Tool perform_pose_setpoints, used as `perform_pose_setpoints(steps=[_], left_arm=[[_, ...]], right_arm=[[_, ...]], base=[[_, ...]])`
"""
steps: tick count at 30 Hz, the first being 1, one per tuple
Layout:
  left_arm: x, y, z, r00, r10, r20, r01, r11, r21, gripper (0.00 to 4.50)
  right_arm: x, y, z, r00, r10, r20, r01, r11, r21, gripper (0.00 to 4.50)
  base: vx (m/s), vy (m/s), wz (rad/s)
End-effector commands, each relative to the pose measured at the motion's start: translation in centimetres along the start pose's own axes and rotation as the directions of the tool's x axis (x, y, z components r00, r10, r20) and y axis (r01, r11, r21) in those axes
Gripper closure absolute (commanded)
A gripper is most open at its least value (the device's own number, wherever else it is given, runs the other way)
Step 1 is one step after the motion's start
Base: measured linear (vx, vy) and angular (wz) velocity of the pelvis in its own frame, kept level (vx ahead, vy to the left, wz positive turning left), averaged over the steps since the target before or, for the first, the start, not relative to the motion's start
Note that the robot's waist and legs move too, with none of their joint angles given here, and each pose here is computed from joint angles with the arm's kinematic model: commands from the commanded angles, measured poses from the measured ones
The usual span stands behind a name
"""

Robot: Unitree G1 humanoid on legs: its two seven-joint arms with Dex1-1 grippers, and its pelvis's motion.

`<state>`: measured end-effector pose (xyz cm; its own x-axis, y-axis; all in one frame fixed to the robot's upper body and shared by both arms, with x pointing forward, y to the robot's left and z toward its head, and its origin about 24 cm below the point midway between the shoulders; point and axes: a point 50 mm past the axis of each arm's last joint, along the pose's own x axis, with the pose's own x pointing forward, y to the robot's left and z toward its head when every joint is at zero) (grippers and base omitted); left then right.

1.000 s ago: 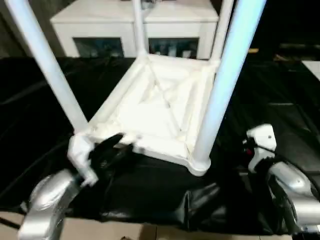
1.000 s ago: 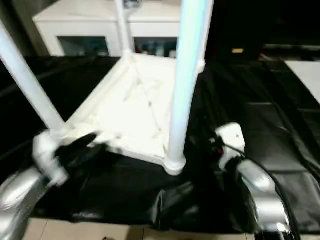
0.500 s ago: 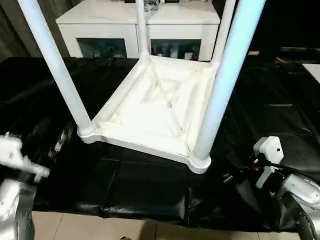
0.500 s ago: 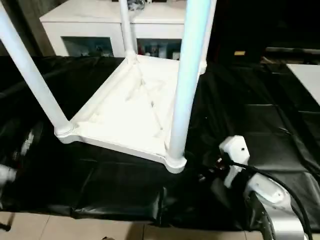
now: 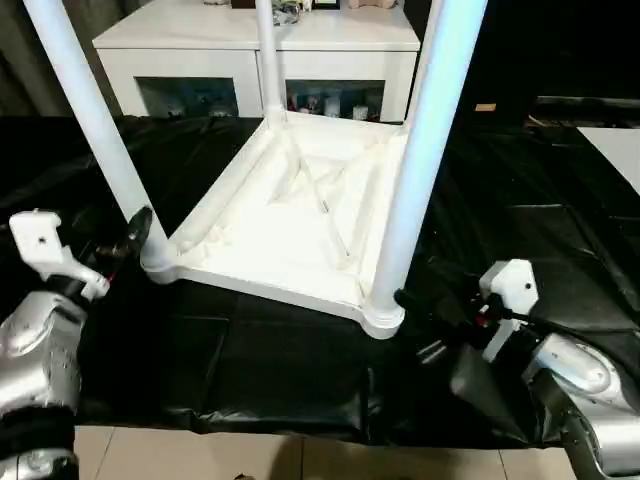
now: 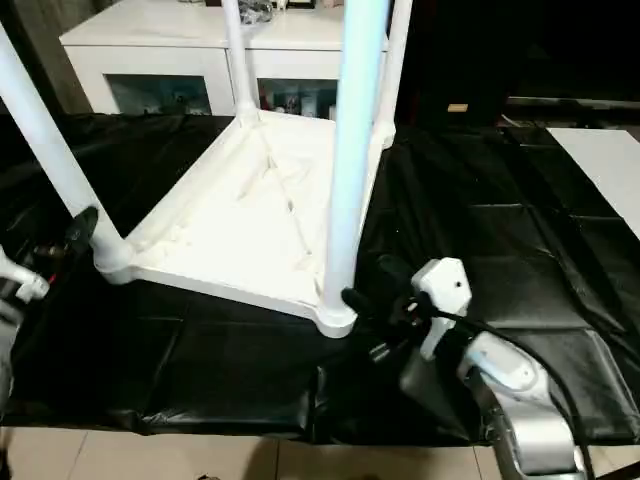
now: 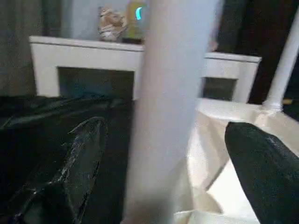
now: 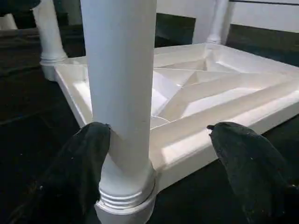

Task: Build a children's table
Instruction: Flip table

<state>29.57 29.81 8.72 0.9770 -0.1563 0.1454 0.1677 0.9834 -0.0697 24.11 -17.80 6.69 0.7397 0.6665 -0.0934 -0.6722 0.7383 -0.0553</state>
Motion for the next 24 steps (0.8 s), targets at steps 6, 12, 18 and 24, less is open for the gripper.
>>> perform_pose_setpoints(steps=[6,12,18,24], left_arm=[[3.1,-2.3,0.6,0.983,-0.182,0.014,0.183,0.982,-0.049,0.05],[3.0,-5.5,0.5,0.901,-0.435,0.002,0.431,0.892,-0.14,0.05],[1.2,-8.4,0.1,0.825,-0.565,-0.003,0.551,0.807,-0.213,0.05],[1.2,-9.7,-0.2,0.861,-0.507,-0.044,0.495,0.855,-0.157,0.05]], right_arm=[[0.5,0.1,0.3,1.0,0.01,0.004,-0.01,1.0,-0.02,0.58],[-1.1,-0.5,0.0,1.0,0.001,-0.016,-0.001,1.0,-0.017,0.58],[-4.6,-1.6,-0.3,0.996,0.006,-0.09,-0.009,0.999,-0.032,0.58],[-5.0,-1.0,-0.2,0.996,0.024,-0.088,-0.025,1.0,-0.008,0.58]], base=[[0.0,0.0,0.0],[0.0,0.0,0.0],[0.0,0.0,0.0],[0.0,0.0,0.0]])
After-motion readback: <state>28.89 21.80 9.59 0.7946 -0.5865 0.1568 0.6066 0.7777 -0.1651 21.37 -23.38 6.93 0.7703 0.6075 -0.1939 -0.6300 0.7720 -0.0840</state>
